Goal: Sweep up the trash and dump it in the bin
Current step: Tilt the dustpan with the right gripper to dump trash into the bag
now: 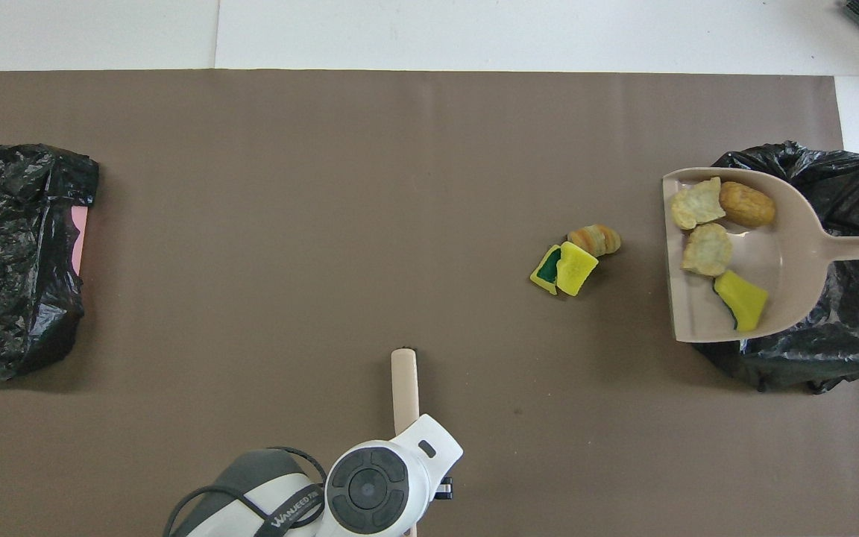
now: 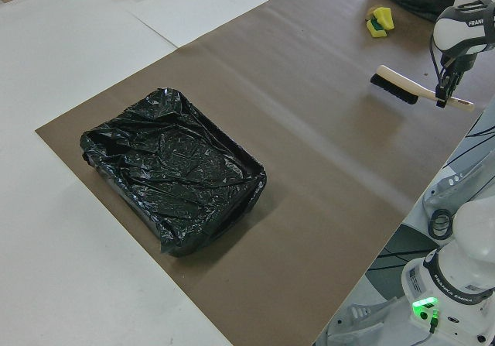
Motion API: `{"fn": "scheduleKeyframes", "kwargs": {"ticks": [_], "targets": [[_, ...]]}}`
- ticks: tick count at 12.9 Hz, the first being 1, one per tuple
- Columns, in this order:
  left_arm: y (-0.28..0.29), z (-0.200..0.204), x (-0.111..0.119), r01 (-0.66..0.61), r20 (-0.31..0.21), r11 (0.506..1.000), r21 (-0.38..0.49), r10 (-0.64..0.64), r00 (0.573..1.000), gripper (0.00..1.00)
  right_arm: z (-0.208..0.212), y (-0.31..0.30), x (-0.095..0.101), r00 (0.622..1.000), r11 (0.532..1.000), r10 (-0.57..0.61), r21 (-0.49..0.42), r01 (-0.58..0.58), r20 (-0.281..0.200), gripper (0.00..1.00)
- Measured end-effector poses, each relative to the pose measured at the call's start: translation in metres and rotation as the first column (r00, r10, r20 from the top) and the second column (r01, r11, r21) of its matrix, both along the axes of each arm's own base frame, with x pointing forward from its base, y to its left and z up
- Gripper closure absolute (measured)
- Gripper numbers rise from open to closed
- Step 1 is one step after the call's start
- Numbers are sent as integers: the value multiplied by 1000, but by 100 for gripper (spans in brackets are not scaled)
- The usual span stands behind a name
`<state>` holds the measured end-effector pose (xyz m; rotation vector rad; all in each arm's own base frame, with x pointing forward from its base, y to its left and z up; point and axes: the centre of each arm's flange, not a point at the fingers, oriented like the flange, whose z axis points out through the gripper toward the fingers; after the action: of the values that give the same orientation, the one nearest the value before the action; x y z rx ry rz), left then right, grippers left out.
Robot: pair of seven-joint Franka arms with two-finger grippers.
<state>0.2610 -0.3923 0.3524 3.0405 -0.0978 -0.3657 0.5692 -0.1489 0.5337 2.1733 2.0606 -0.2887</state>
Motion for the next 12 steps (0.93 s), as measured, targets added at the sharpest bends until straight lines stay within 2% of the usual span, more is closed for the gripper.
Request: {"fn": "scheduleKeyframes", "kwargs": {"ticks": [2,5,7,8,9,11,12], "targets": [[-2,-5,-1,-3,-2,1000,4,3,1000,74,5,-54,-12,1000,1000,14,-16,-14,6,68],[-2,-9,0,-9,-7,1000,12,9,1000,74,23,-113,-19,992,986,92,-147,-78,91,68],[-5,-21,-4,-16,-21,999,32,17,1000,74,27,-135,-23,988,968,116,-235,-90,99,68],[-8,-26,-4,-17,-23,999,37,18,1000,74,27,-136,-21,985,950,147,-289,-117,84,68],[-9,-29,-3,-20,-27,999,41,21,999,63,22,-135,-18,983,925,178,-350,-149,51,68],[-11,-24,4,-29,-27,999,35,30,999,41,11,-128,-15,985,898,174,-414,-153,13,68],[-12,-20,8,-33,-26,999,31,34,999,26,8,-120,-10,982,875,191,-451,-175,-10,68]]}}
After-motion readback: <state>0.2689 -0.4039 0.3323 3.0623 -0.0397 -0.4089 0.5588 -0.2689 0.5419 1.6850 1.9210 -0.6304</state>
